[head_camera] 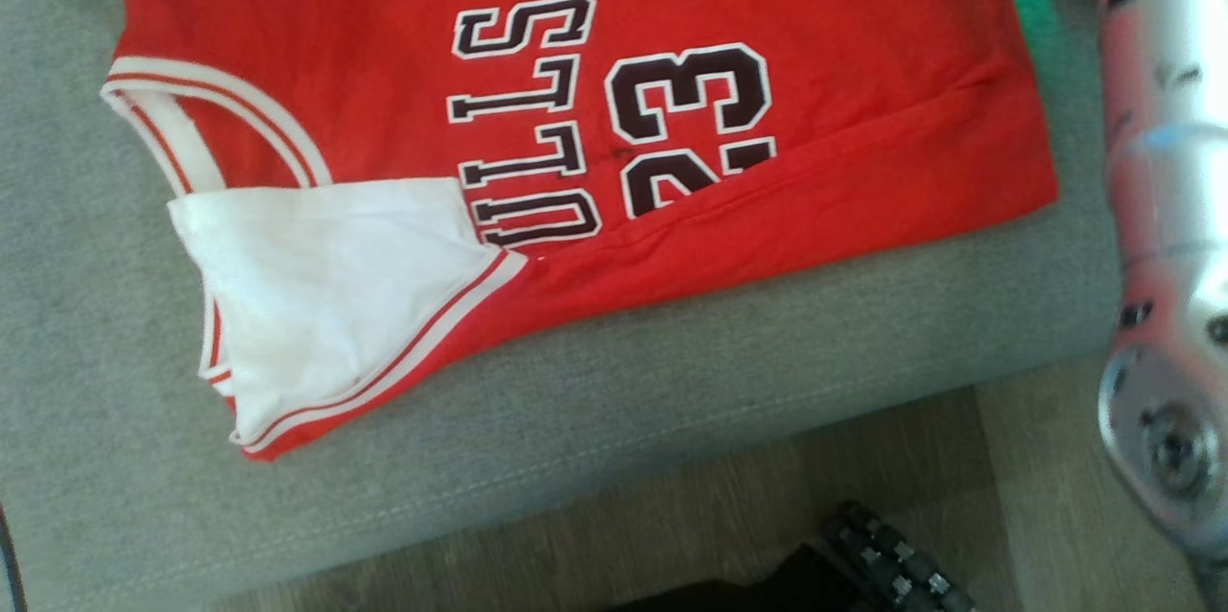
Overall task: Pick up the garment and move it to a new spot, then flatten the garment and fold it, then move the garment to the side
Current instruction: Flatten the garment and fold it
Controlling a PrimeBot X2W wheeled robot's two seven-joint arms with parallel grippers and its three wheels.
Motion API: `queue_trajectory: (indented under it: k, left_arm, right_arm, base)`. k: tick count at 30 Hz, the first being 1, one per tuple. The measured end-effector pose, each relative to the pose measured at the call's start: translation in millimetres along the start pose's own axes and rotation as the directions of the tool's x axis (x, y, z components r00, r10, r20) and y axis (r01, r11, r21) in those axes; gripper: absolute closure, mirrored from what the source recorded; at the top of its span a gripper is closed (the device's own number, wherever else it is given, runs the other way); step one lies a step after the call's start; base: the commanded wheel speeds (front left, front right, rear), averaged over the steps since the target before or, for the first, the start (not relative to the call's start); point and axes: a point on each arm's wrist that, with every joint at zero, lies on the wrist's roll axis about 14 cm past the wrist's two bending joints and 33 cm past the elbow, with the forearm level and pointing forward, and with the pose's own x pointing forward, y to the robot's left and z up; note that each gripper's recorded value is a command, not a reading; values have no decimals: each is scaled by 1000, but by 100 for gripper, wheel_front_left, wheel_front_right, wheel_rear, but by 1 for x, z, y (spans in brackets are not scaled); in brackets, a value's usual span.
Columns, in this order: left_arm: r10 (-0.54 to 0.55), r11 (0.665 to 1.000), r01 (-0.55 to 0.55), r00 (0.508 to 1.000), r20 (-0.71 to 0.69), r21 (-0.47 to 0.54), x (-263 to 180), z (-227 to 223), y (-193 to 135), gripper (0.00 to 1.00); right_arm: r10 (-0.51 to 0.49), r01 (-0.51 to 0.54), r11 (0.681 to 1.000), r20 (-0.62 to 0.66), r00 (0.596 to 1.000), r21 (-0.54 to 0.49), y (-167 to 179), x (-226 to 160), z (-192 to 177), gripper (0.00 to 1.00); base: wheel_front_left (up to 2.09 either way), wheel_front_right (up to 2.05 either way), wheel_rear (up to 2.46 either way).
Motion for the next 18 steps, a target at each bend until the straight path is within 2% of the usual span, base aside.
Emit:
queue_trajectory:
  k: [4, 6, 8, 9, 10, 13, 18]
  left_arm:
    - [6, 1000, -6, 1000, -1, 17, -2, -1, 4, 100]
    - [4, 1000, -4, 1000, -7, 11, -3, -5, 5, 100]
    - [2, 1000, -1, 1000, -19, 16, -4, -10, 4, 100]
    - [2, 1000, -2, 1000, -22, 15, -4, -12, 5, 100]
    - [2, 1000, -1, 1000, -23, 14, -4, -13, 5, 100]
    - [3, 1000, -3, 1000, -23, 21, -5, -13, 7, 100]
    - [21, 999, -22, 998, 56, 24, -8, 2, 16, 100]
  right_arm:
    - [-28, 27, 999, -61, 998, -22, 2, 11, 2, 0]
    - [-36, 34, 999, -84, 996, -27, 4, 16, 2, 9]
    - [-47, 42, 998, -110, 993, -52, 6, 19, 1, 41]
    - [-50, 43, 997, -119, 992, -61, 7, 21, 0, 73]
    - [-50, 42, 997, -129, 990, -66, 9, 23, -1, 100]
    - [-51, 42, 997, -131, 990, -68, 11, 26, 0, 100]
    - [-40, 37, 997, -41, 998, -71, 17, 29, 18, 100]
  base:
    - [0, 0, 0]
    - [0, 0, 0]
    - [0, 0, 0]
    - [0, 0, 0]
    - [0, 0, 0]
    - [0, 0, 0]
    - [0, 0, 0]
